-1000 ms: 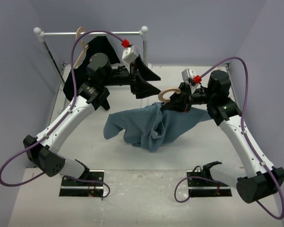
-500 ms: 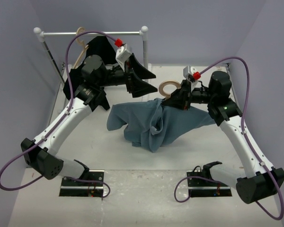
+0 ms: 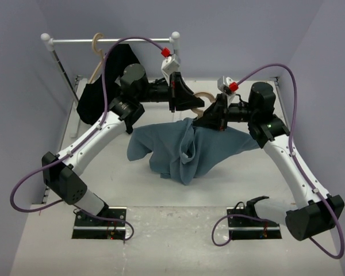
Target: Place the t-shirt on the hanger
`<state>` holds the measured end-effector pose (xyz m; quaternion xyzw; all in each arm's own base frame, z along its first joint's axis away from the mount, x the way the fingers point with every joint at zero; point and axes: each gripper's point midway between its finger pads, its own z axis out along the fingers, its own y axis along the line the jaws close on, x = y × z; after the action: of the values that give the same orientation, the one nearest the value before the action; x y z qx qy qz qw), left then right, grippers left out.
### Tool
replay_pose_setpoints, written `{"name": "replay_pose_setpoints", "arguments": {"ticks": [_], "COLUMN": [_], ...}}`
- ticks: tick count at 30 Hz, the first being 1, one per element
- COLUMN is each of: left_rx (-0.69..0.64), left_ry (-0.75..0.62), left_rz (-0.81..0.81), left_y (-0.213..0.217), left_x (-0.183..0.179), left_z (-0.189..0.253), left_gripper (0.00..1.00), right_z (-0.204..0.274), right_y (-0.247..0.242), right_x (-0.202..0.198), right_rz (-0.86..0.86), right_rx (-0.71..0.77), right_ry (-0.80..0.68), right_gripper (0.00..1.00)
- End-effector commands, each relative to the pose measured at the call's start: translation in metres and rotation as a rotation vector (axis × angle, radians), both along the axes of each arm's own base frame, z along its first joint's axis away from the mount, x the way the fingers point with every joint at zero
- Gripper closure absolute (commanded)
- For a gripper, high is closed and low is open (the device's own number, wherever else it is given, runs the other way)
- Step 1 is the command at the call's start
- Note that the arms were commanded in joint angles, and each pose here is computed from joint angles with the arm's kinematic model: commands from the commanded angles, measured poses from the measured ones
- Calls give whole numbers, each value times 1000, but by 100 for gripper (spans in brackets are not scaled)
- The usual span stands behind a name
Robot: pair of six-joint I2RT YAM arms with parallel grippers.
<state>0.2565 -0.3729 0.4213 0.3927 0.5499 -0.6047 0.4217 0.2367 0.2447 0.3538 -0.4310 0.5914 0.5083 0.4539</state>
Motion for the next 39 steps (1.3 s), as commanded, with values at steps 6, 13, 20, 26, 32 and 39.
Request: {"name": "replay_pose_setpoints", "arguments": {"ticks": [6,13,20,26,32,39], "left_rx": [34,35,1,-16,-13,-38], "left_ry": [-45,-113,-134,-154,-160,-169], "left_rz": [146,205,213,267,286,334], "left_y": [22,44,52,60,63,79], "left_x": [20,7,-6,-5,-1,4], "left_z": [27,55,74,93,100,117], "left_gripper": [100,100,100,100,100,100], "right_z": [14,-2,-48,-70,-73,-95], "right_y": [-28,-111,-130,-127,-131,-207], "right_x": [19,52,55,41,41,78], "right_rz": [-190,-723,-805,-770,-803,-1263], "right_rx": [10,44,-40,-55,-51,-98], "right_ry": [-55,34,74,88,89,186], "right_gripper": [2,1,11,34,83,100]}}
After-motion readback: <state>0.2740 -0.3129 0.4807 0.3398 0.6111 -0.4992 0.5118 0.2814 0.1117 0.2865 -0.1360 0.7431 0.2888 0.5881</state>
